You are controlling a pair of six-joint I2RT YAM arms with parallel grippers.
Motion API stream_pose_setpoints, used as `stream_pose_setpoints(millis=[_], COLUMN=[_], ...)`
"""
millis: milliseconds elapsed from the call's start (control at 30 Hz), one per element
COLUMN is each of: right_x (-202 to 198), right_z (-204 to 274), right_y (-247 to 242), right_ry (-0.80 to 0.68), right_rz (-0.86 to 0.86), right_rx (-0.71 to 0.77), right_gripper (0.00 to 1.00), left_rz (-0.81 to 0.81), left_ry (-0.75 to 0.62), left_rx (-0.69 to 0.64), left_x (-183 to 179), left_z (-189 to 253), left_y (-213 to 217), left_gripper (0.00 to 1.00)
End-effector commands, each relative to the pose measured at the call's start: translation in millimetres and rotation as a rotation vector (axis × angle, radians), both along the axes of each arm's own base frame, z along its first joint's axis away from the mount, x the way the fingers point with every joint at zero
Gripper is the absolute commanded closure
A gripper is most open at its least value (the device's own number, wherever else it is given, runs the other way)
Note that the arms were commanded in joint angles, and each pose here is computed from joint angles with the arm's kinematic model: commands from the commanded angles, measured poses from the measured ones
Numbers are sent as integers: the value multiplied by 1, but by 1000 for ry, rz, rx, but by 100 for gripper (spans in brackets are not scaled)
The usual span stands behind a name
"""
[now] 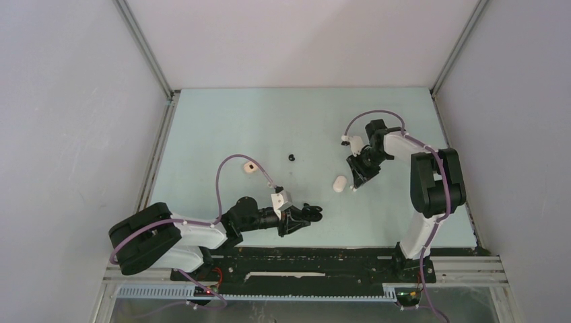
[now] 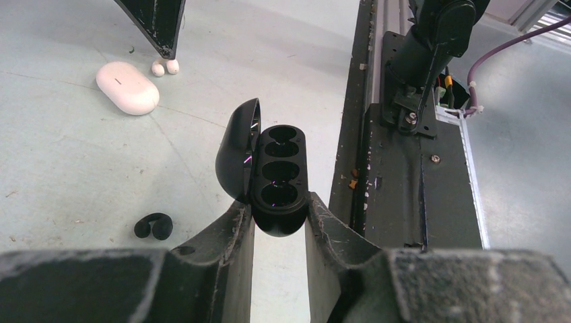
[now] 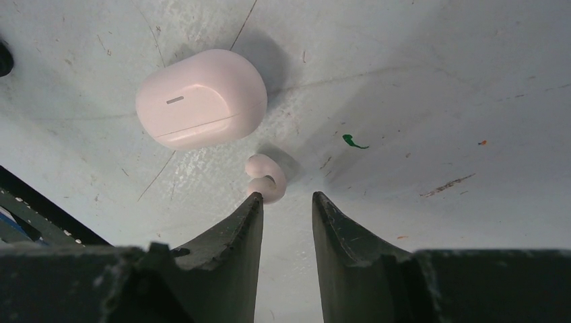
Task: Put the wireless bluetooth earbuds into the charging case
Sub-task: Pick up the earbud from the center of the board.
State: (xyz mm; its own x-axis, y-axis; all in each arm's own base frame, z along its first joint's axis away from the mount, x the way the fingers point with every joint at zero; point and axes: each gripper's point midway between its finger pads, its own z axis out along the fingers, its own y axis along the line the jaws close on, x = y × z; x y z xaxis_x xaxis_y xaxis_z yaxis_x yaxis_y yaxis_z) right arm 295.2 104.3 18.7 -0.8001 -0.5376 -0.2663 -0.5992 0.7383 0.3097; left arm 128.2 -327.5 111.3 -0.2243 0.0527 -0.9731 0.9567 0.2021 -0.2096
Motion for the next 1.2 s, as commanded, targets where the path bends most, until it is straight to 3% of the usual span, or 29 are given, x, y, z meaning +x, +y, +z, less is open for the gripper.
stream_pose_setpoints(millis=[0, 1167], right_x=[4, -1], right_z=[-1, 10], right_y=[3, 23], right_ry=[-1, -10], right_rz=[21, 73], right_rx=[1, 92], right_gripper=[64, 79], left_rz=[-19, -31], left_ry=[-67, -63], left_rx=[-49, -29], left_x=[3, 1], left_z=[22, 18], left_y=[-9, -11], left_gripper=[100, 100])
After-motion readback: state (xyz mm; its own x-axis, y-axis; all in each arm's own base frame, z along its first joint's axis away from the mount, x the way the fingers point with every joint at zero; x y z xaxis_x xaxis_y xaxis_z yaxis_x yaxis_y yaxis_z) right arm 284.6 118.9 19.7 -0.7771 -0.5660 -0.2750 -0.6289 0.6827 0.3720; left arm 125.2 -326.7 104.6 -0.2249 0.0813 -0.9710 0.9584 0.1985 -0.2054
